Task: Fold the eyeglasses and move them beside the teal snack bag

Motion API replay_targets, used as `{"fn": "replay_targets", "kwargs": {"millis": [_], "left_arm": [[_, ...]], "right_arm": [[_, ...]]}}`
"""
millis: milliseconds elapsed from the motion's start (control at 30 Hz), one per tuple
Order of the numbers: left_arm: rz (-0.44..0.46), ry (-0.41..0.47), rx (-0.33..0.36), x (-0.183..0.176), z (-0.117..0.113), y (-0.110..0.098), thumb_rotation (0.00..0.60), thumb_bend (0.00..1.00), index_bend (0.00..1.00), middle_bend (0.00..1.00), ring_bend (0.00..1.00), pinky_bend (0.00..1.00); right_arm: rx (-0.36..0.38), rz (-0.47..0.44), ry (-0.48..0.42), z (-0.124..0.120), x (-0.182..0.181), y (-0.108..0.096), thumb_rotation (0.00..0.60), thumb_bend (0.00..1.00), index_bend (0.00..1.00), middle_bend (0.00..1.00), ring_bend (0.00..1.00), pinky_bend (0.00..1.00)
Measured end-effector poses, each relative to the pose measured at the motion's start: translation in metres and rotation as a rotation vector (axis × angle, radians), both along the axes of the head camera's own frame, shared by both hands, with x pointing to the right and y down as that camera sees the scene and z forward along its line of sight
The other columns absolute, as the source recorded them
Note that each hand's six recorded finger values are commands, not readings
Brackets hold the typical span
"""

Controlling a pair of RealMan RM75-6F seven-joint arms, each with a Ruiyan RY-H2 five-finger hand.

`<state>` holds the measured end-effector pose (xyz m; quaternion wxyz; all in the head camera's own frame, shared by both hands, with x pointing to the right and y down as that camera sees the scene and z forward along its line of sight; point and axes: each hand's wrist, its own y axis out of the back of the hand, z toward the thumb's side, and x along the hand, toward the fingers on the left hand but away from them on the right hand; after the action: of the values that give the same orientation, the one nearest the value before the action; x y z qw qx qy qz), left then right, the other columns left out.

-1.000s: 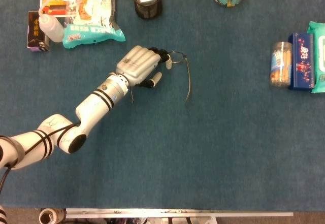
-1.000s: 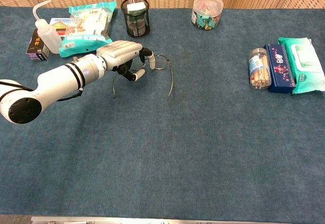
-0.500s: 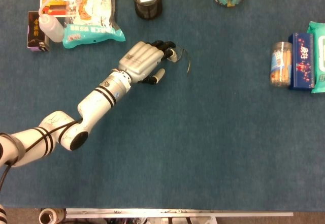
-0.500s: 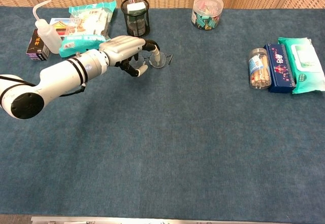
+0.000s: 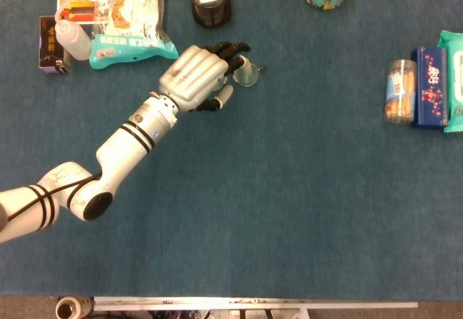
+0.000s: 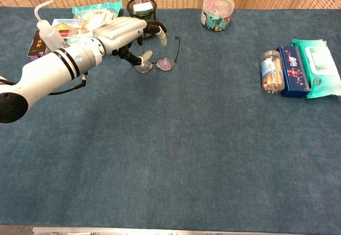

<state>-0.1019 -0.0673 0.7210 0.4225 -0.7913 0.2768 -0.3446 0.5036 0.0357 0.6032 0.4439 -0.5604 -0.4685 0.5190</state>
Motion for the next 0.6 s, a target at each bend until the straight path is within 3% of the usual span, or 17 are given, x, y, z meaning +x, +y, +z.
{"fn": "replay_targets", "kwargs": {"millis": [233, 333, 467, 600], "left_arm": [[-0.077, 0.056, 0.072, -0.014, -0.027, -0.003, 0.6, 0.52, 0.27, 0.14, 0.13, 0.35], [-0.119, 0.077, 0.104, -0.023, -0.035, -0.003, 0.6, 0.51, 0.2, 0.12, 0.12, 0.35], [-0.186, 0.092, 0.143, -0.035, -0.043, 0.0, 0.6, 0.36, 0.07, 0.06, 0.07, 0.32], [-0.254, 0.094, 0.15, -0.044, -0.043, 0.003, 0.6, 0.27, 0.05, 0.04, 0.05, 0.3]], "right_arm": [[0.015, -0.006, -0.007, -0.004, -0.002, -0.002, 0.6, 0.17, 0.23, 0.33, 0.32, 0.54], [0.028, -0.01, -0.007, -0.008, -0.003, -0.003, 0.6, 0.17, 0.23, 0.33, 0.32, 0.54], [0.037, -0.014, -0.003, -0.012, -0.004, -0.006, 0.6, 0.17, 0.23, 0.33, 0.32, 0.54], [0.038, -0.015, -0.004, -0.013, -0.006, -0.006, 0.6, 0.17, 0.23, 0.33, 0.32, 0.54]]}}
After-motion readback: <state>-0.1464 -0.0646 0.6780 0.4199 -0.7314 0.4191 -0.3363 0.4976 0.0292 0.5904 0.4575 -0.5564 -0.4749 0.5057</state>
